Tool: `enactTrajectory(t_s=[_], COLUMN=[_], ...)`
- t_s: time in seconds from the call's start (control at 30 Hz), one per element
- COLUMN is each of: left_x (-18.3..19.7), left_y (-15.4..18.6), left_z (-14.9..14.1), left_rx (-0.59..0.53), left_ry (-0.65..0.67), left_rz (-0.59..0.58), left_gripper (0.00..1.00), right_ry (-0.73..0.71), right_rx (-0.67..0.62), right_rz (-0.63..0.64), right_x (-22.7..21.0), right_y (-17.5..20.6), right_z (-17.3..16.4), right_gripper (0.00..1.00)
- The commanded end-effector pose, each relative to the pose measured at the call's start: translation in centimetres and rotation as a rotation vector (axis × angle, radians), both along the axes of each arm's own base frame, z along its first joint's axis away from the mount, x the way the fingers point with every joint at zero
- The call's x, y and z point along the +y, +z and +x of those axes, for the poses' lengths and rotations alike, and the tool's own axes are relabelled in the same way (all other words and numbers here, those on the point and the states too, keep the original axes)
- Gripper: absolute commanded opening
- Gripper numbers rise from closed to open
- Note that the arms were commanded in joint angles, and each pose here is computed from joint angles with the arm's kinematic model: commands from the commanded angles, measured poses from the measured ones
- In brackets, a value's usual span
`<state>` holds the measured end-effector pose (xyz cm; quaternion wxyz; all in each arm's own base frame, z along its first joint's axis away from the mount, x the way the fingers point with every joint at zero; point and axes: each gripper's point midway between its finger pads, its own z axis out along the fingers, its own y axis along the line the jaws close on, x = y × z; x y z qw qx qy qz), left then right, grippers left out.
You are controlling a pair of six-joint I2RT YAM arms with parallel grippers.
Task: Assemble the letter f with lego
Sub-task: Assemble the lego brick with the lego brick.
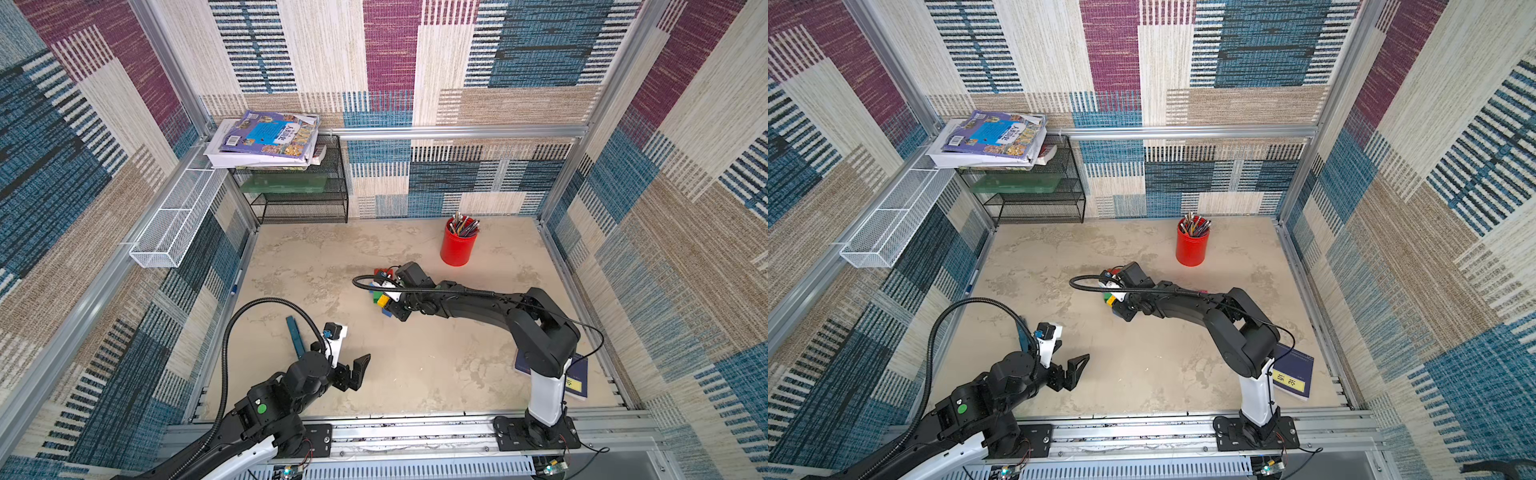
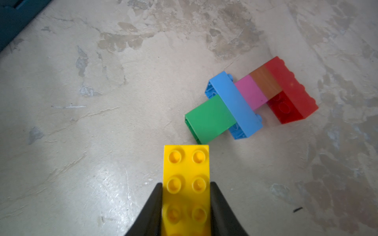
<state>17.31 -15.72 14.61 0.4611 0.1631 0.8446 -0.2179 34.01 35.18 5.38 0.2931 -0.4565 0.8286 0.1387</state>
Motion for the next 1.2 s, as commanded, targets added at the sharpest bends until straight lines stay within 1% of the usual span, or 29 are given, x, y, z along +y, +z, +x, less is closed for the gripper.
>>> enactTrajectory(t_s=[0.0, 0.17, 0.3, 0.43, 0.53, 0.67, 0.8, 0.97, 1.17], left_x=[0.0, -0.1, -0.1, -0.1, -0.1, -0.1, -0.1, 0.0, -0.1], left_y=[0.2, 0.2, 0.2, 0.2, 0.1, 0.1, 0.1, 0.2, 0.0], left_z=[0.1, 0.1, 0.1, 0.1, 0.1, 0.1, 0.1, 0.1, 0.1], left_rx=[0.003, 0.001, 0.001, 0.002, 0.005, 0.003, 0.003, 0.002, 0.004], left_ry=[0.013, 0.012, 0.013, 0.012, 0.012, 0.011, 0.012, 0.014, 0.014], left_rz=[-0.023, -0.026, -0.025, -0.025, -0.025, -0.027, -0.026, -0.023, -0.025], left_gripper=[0.99, 0.99, 0.99, 0.99, 0.99, 0.99, 0.99, 0.99, 0.99], right_ry=[-0.007, 0.034, 0.085, 0.098, 0.083, 0.051, 0.048, 0.047, 0.045], right_rx=[0.264, 0.240, 0.223, 0.219, 0.204, 0.176, 0.144, 0.131, 0.135], right_rz=[-0.258, -0.219, -0.186, -0.178, -0.175, -0.155, -0.129, -0.121, -0.132], right_x=[-5.6, -4.8, -3.9, -3.7, -3.6, -2.9, -2.0, -1.7, -1.9], right_y=[-5.0, -2.8, -1.9, -1.6, -1.3, -0.4, 0.8, 1.4, 1.1], right_z=[-6.0, -6.6, -7.7, -8.0, -7.5, -6.2, -5.3, -4.8, -4.9], right_gripper=[0.14, 0.15, 0.16, 0.17, 0.20, 0.28, 0.33, 0.37, 0.40])
